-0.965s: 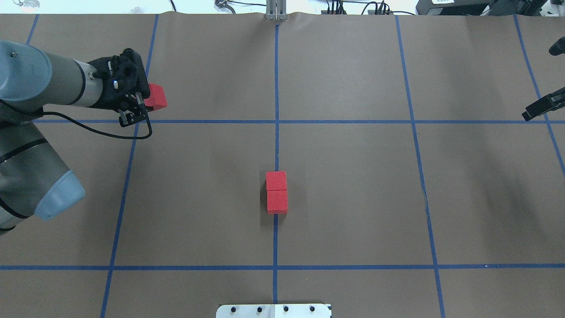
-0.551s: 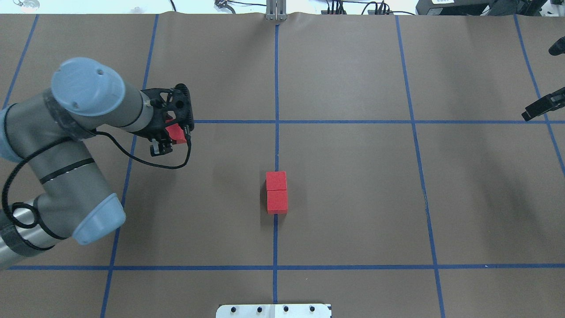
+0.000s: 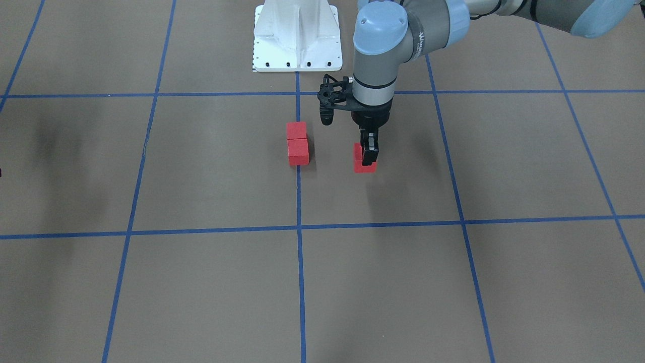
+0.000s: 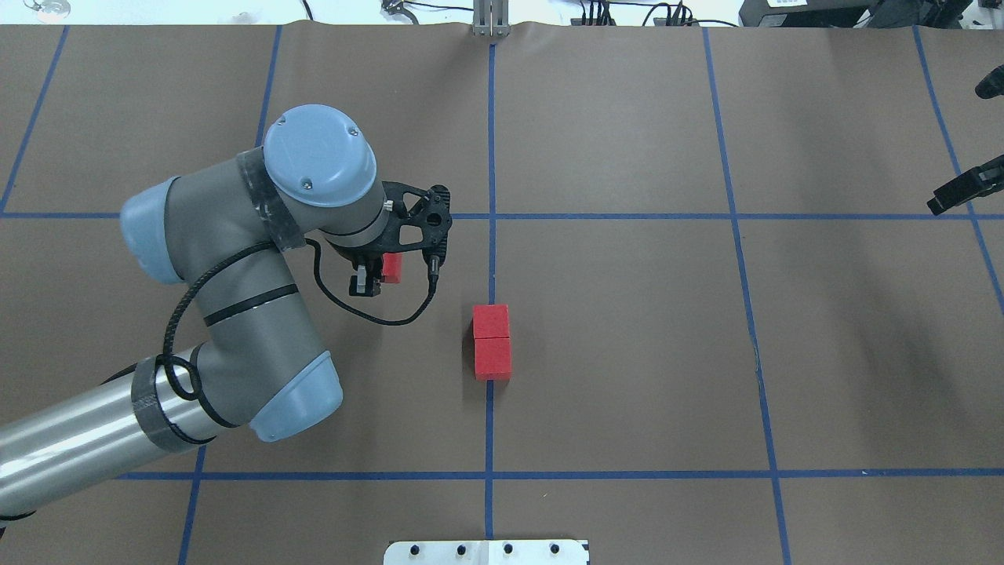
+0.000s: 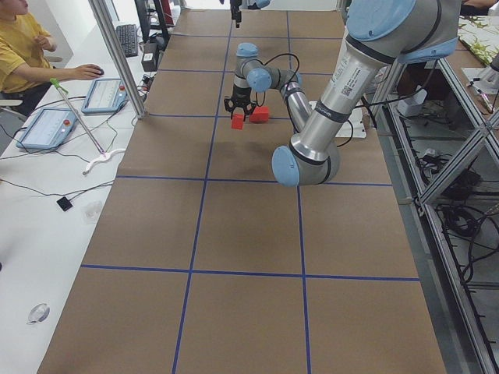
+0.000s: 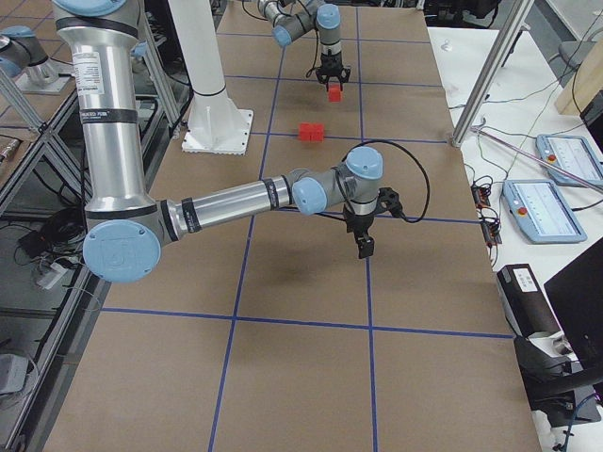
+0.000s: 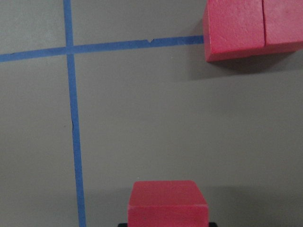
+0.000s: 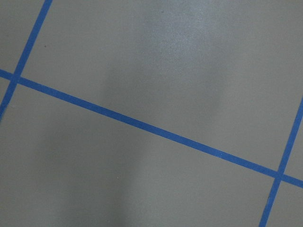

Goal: Form red blocks into L shape at center
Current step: 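Lower the held cube beside the center pair, next to the cube farther from the robot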

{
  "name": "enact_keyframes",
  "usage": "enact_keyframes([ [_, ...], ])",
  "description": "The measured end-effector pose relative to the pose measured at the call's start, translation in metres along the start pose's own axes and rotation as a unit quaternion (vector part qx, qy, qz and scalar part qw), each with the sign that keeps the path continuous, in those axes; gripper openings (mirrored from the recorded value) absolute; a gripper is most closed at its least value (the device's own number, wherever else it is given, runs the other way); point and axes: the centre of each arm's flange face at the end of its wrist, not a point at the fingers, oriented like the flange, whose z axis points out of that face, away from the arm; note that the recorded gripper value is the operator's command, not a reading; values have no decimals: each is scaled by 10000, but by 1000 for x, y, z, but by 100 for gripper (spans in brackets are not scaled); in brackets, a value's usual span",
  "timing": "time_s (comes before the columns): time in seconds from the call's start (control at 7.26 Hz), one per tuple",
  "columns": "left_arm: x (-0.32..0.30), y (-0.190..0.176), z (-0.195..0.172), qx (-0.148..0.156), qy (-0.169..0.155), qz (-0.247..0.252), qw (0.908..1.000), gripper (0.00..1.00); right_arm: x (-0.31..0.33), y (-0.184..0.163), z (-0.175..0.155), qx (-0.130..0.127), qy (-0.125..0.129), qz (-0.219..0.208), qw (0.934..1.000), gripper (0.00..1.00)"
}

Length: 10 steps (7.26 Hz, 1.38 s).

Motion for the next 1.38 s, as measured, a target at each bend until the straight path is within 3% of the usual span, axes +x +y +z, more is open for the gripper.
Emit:
enact_keyframes([
  [0.28,-3,-32,15,-17,225,-136,9997,0,0,0,0,-2,0,12,10000,100],
  [0.69,17,-53,31,33,609,-384,9974,0,1,1,1,-16,2,38,10000,100],
  [1.38,37,-70,37,191,690,-374,9967,0,2,2,2,-37,-2,56,10000,100],
])
